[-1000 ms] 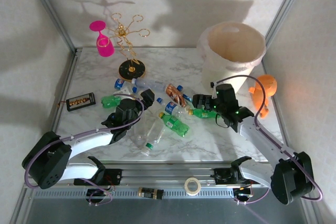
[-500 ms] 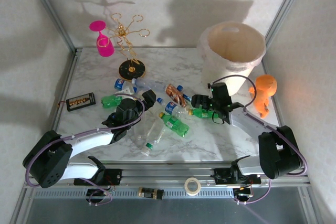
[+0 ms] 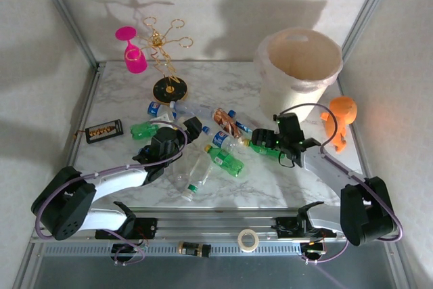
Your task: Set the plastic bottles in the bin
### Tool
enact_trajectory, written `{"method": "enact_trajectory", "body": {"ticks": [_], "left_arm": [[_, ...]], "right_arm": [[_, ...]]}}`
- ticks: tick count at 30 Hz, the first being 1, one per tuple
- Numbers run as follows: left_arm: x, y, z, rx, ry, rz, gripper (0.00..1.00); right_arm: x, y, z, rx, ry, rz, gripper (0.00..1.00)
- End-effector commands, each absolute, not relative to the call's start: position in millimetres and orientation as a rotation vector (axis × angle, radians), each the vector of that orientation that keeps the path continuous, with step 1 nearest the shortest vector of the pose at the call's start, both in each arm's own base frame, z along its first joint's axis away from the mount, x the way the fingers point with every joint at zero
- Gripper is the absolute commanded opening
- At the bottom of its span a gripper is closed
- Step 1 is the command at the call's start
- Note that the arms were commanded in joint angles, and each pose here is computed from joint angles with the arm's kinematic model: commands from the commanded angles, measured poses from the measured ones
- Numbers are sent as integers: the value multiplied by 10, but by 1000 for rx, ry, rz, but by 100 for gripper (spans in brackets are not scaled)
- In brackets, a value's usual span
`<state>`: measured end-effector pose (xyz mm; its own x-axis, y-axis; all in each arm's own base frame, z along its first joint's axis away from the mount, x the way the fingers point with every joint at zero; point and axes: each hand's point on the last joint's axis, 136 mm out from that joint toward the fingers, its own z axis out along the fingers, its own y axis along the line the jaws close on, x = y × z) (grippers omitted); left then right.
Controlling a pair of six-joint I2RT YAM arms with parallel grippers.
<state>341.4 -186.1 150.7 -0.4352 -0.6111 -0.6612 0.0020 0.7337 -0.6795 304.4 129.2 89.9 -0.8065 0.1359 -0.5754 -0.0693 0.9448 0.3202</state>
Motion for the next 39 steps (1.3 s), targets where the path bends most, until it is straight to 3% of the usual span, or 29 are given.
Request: {"method": "enact_trajectory", "body": {"ticks": [1, 10, 21, 34, 39], "left_arm": [[3460, -1898, 1606, -471, 1884, -789, 100], [3455, -1889, 1586, -476, 1884, -787, 100], [3431, -1849, 1542, -485, 1891, -771, 100], [3391, -1752, 1521, -507, 1885, -739, 99], [3394, -1764, 1522, -504, 1887, -743, 100]], "right_arm": [[2807, 1256, 785, 103, 2539, 474, 99], [2568, 1395, 677, 137, 2567, 633, 99], [2757, 1335, 557, 154, 2575, 506, 95], [2794, 1426, 356, 167, 2612, 540, 81], [2795, 1422, 367, 170, 2603, 543, 67]]}}
